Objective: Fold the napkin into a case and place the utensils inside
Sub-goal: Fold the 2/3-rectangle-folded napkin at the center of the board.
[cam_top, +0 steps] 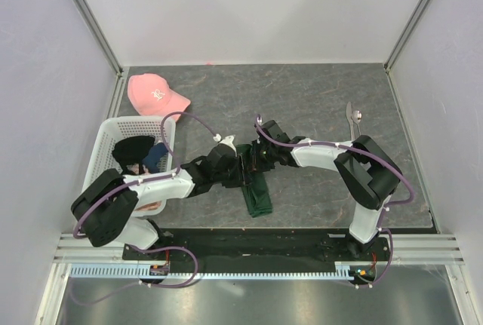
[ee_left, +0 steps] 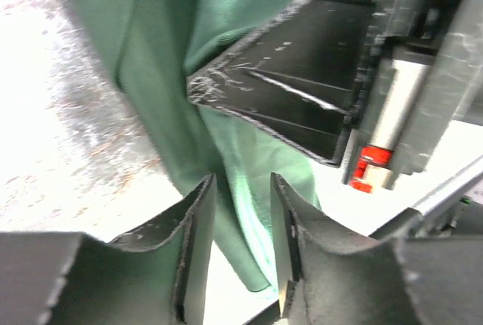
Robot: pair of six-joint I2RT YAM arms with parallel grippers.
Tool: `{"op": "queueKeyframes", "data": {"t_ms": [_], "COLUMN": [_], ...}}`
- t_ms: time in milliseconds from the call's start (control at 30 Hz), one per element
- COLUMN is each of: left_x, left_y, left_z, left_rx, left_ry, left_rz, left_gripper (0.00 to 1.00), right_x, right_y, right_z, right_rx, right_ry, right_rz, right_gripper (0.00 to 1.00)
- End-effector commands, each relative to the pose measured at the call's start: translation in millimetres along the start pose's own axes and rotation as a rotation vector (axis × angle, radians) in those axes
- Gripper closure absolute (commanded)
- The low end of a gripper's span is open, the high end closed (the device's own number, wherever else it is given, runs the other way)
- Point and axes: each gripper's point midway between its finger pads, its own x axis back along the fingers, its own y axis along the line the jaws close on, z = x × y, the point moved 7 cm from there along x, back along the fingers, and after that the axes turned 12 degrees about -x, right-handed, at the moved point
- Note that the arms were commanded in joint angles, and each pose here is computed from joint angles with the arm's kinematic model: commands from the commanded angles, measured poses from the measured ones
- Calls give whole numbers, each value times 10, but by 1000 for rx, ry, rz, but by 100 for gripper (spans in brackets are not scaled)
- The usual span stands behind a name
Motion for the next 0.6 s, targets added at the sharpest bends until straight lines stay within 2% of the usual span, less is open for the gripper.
{"op": "queueKeyframes", "data": {"t_ms": [0,200,300,400,433,500,567], "left_x": [-16,-193,-263,-257,-249,-217,-206], "left_y": [-74,-11,31,57,89,75,132], "left_z": [-3,21,33,51,97,90,175], "left_rx": [20,11,14,27,34,54,65], "left_ry": [10,39,43,39,40,11,17], "left_rz": [49,-7,-41,-41,-44,-21,-26], "left_gripper": [56,59,65,78,85,88,91], "right_x": [-23,31,64,92,107,146,183], "right_y": [16,61,102,112,129,111,115], "right_z": [22,42,30,7,-34,-84,-169], "right_rx": [-46,-61,-68,-58,-50,-20,1], "right_ry": [0,11,6,3,-9,-32,-59], "right_rz": [-19,-49,-66,-70,-74,-55,-34], "right_gripper": [100,100,99,98,91,79,73]}}
